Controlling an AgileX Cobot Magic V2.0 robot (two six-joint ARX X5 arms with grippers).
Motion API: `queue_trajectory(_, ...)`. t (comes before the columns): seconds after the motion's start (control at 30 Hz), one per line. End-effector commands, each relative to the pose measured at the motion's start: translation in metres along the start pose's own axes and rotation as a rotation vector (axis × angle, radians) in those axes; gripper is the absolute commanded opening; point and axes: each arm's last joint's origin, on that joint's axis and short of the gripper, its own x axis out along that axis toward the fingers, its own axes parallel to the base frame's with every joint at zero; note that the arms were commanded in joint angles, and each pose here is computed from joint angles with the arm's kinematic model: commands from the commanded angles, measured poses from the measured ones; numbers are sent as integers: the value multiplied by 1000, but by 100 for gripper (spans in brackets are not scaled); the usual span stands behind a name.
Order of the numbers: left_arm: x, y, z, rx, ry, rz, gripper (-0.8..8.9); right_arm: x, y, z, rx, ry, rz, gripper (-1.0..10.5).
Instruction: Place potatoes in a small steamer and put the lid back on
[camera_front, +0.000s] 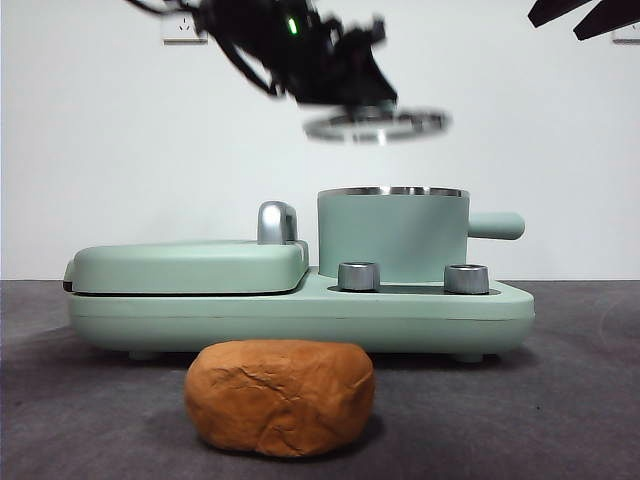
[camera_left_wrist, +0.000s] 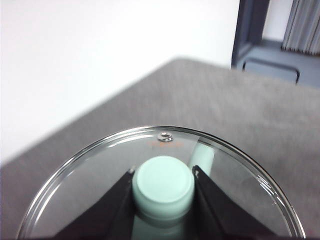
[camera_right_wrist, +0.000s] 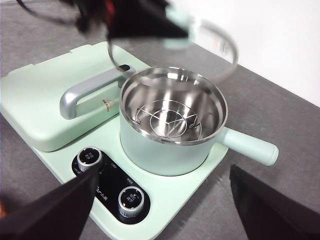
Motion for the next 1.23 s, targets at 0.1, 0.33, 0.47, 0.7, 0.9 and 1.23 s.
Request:
queue_trajectory(0.1,-33,-4,43,27,-68,9,15,0,0,5,8,-15,-2,419)
queue_trajectory(0.33,-90,-10,82,31,-109,37,15,0,0,5,9,-18,5,419)
queue_trajectory(0.47,-117,-14,96,32,-117,48,16,0,0,5,9,-17,9,419)
queue_trajectory(0.7,-153,-27,100,29,-94,48,18,4,14,6,-11,-4,90,420)
queue_trajectory(0.9,-189,-37,81,0,-86,114,17,8,33,8,-46,9,199,420)
queue_trajectory(1.23,-253,-59,30,-100,-39,232,16,18,66,1,-91,123,386,420)
